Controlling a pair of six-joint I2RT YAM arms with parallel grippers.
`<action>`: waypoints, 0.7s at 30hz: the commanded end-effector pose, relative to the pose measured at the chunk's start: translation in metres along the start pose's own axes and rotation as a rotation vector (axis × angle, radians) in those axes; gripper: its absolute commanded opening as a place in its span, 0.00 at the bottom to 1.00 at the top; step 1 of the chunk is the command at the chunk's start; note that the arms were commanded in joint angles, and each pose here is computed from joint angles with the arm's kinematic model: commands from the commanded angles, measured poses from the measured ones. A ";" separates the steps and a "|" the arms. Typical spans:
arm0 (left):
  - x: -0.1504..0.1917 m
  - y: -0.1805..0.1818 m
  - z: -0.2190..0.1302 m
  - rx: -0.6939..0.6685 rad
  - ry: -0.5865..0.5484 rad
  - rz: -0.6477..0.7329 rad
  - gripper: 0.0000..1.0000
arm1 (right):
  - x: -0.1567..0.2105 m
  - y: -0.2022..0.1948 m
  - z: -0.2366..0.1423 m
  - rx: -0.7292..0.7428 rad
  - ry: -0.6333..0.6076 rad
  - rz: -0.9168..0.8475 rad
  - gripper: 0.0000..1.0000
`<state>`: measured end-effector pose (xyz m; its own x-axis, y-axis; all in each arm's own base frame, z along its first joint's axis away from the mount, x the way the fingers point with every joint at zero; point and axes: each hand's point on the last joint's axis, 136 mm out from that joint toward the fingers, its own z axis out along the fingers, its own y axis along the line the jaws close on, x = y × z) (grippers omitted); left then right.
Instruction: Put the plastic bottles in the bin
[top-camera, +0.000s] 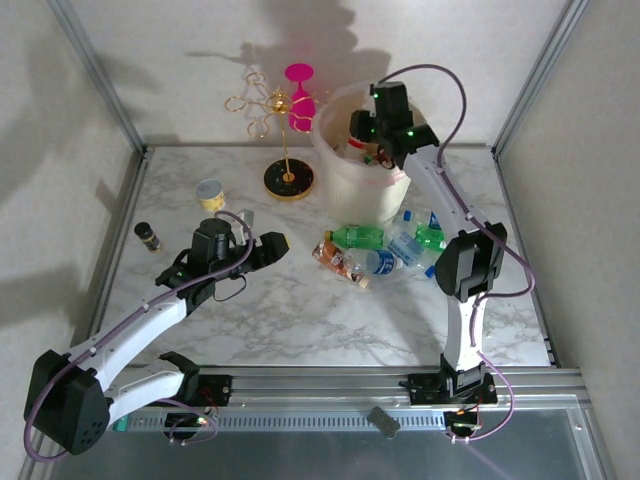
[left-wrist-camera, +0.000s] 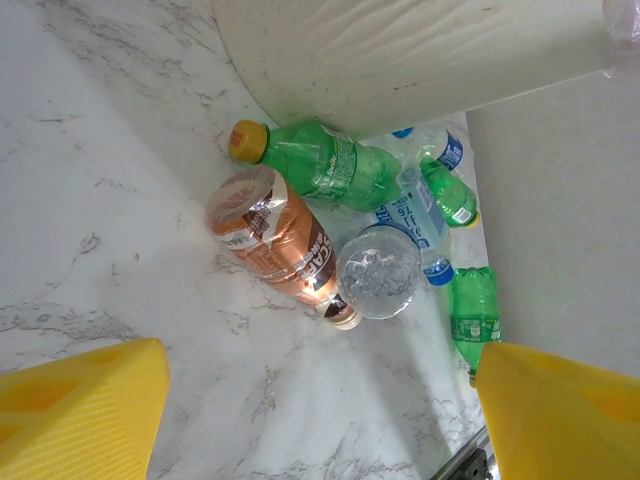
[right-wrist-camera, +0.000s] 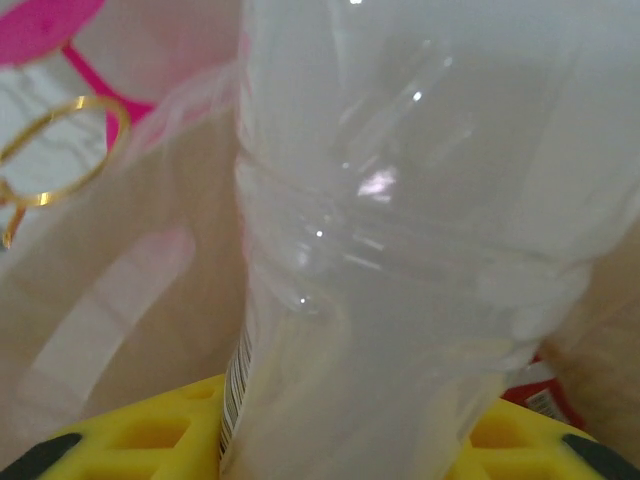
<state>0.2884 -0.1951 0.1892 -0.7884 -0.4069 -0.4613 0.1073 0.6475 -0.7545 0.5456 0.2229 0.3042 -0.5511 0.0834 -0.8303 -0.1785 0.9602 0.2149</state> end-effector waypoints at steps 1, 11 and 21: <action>-0.010 -0.014 -0.005 0.033 -0.017 0.040 0.80 | 0.020 -0.009 0.007 0.066 0.061 -0.080 0.42; -0.010 -0.015 -0.006 0.028 -0.016 0.043 0.81 | 0.052 -0.014 0.036 0.088 0.164 -0.121 0.57; -0.020 -0.026 -0.020 0.022 -0.046 0.074 0.84 | -0.003 0.003 -0.005 0.036 0.031 -0.103 0.85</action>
<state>0.2872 -0.1940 0.2041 -0.7800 -0.3915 -0.4882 0.1340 0.6576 -0.7414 0.5486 0.2295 0.2496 -0.6465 -0.0538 -0.7610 -0.1986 0.9750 0.0999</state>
